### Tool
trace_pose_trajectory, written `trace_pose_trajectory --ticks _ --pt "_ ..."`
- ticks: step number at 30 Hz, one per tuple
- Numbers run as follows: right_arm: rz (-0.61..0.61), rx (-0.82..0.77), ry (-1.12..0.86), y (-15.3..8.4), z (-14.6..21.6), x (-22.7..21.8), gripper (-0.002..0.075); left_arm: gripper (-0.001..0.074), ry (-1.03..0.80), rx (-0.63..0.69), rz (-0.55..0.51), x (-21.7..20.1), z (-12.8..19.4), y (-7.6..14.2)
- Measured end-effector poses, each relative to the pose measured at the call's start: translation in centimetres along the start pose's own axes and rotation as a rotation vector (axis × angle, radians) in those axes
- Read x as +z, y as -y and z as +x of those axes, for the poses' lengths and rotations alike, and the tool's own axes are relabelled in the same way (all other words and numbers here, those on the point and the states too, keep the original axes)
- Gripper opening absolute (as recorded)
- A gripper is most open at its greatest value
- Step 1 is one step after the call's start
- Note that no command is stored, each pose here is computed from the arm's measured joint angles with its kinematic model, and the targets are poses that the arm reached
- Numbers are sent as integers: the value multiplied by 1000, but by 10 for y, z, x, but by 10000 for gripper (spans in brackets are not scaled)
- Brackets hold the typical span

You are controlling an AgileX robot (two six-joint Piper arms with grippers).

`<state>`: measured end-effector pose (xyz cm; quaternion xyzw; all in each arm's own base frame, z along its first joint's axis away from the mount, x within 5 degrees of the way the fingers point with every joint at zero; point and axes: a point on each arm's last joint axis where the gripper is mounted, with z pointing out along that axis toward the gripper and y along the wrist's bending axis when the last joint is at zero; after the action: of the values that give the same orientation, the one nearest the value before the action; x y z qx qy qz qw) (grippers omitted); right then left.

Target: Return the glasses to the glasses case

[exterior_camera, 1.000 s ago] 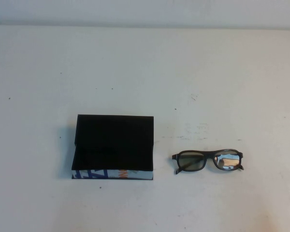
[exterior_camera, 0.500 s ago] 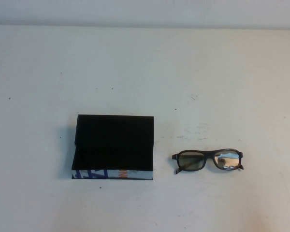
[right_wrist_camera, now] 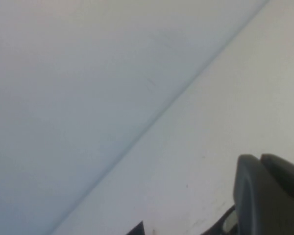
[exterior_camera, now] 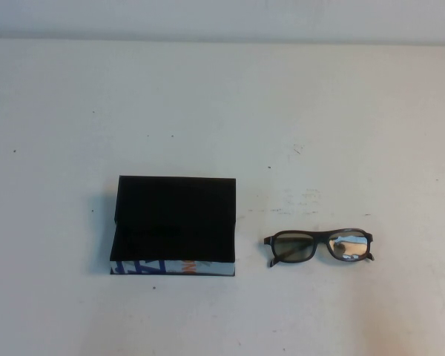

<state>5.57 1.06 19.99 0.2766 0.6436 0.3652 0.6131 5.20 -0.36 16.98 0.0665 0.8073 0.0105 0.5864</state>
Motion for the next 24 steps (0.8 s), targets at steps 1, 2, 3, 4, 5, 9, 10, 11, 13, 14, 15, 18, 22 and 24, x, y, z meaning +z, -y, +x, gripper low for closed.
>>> trace_pose_trajectory --ticks 1,2,3,4,5,9,10,11,13,14,15,18,22,24 --pt "-3 12 -27 -1 2 0 -11 -4 0 0 0 0 0 0" --pt "-9 12 -59 -6 2 0 -11 -4 0 0 0 0 0 0" --pt "-10 8 -93 -11 1 1 -11 -4 0 0 0 0 0 0" --pt "-9 -8 -142 -18 0 3 -11 -4 0 0 0 0 0 0" --pt "-5 -45 -197 -27 -3 5 -11 -4 0 0 0 0 0 0" --pt "50 -209 -469 -55 -9 21 -11 -4 0 0 0 0 0 0" --pt "67 -255 -544 -61 -12 26 -11 -4 0 0 0 0 0 0" --pt "84 -297 -613 -66 -14 32 -11 -4 0 0 0 0 0 0" --pt "105 -372 -722 -74 -19 45 -11 -4 0 0 0 0 0 0" --pt "117 -403 -779 -76 -20 52 -11 -4 0 0 0 0 0 0" --pt "129 -423 -830 -76 -20 59 -11 -4 0 0 0 0 0 0" --pt "129 -486 -970 -78 -21 77 -11 -4 0 0 0 0 0 0" --pt "112 -538 -1093 -77 -20 98 -11 -4 0 0 0 0 0 0" --pt "101 -556 -1135 -75 -17 106 -11 -4 0 0 0 0 0 0"
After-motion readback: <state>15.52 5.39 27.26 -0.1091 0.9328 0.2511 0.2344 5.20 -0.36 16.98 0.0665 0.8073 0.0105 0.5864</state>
